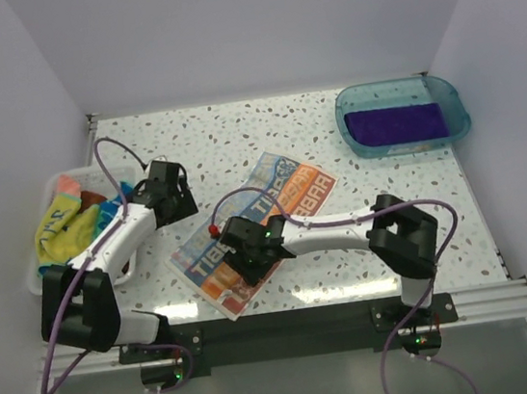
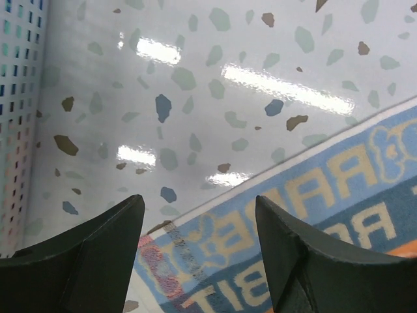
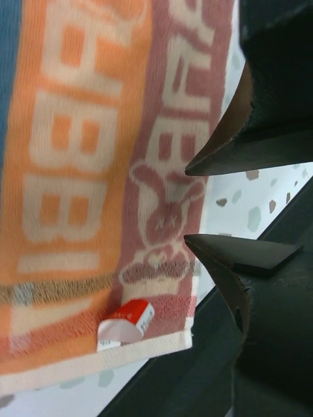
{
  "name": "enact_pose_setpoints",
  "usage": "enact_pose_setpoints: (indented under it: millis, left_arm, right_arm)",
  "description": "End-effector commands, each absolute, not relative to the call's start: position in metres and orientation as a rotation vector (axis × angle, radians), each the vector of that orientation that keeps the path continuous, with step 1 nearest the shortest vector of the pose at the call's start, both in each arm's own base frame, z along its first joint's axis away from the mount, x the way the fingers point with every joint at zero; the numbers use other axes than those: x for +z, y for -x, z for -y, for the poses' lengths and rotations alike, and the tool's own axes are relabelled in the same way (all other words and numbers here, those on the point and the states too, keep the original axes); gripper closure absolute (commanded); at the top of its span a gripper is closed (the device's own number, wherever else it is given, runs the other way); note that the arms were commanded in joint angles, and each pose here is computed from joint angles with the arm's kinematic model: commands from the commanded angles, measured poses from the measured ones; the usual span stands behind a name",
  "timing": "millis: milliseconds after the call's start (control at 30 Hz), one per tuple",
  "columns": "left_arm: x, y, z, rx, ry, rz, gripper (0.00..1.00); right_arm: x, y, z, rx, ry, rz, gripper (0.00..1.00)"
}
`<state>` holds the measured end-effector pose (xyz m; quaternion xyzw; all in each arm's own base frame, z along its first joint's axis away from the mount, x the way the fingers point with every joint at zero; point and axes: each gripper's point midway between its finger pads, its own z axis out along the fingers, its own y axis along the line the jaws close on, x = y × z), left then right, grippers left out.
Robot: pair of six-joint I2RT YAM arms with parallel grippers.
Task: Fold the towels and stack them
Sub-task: Flatten out the crumpled towel
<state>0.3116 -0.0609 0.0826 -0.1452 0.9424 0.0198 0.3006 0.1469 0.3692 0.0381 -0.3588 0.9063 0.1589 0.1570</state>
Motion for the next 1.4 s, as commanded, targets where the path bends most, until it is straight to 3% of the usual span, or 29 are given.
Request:
enact_pose_setpoints:
  millis: [0,233,567,700,800,1067,1200,1367]
  left_arm:
    - [0.098,-0.326,0.043,0.093,0.381,-2.429,0.25]
    - [0.093,-0.322,0.027,0.113,0.405,-2.427,0.24]
    - [0.095,-0.323,0.042,0.013,0.376,-2.450,0.21]
    - [0.096,-0.328,0.061,-0.106,0.309,-2.480,0.18]
    - [0.102,-0.339,0.084,-0.226,0.210,-2.489,0.14]
    - [0.140,-0.403,0.177,-0.333,-0.168,-2.367,0.11]
    - [0.137,-0.424,0.221,-0.372,-0.241,-2.364,0.17]
    - [0.119,-0.422,0.273,-0.403,-0.340,-2.376,0.36]
  right_arm:
    - [0.041,-0.144,-0.383,0.394,1.145,-2.519,0.55]
    - [0.006,-0.115,-0.356,0.225,1.328,-2.596,0.54]
    - [0.013,-0.081,-0.252,-0.006,1.445,-2.736,0.53]
    - [0.034,-0.083,-0.242,0.083,1.438,-2.715,0.53]
    - [0.053,-0.112,-0.245,0.213,1.270,-2.722,0.53]
    - [0.104,-0.271,-0.207,0.224,0.637,-2.626,0.55]
    - [0.100,-0.327,-0.193,0.181,0.427,-2.610,0.58]
    - [0.089,-0.363,-0.168,0.173,0.180,-2.614,0.58]
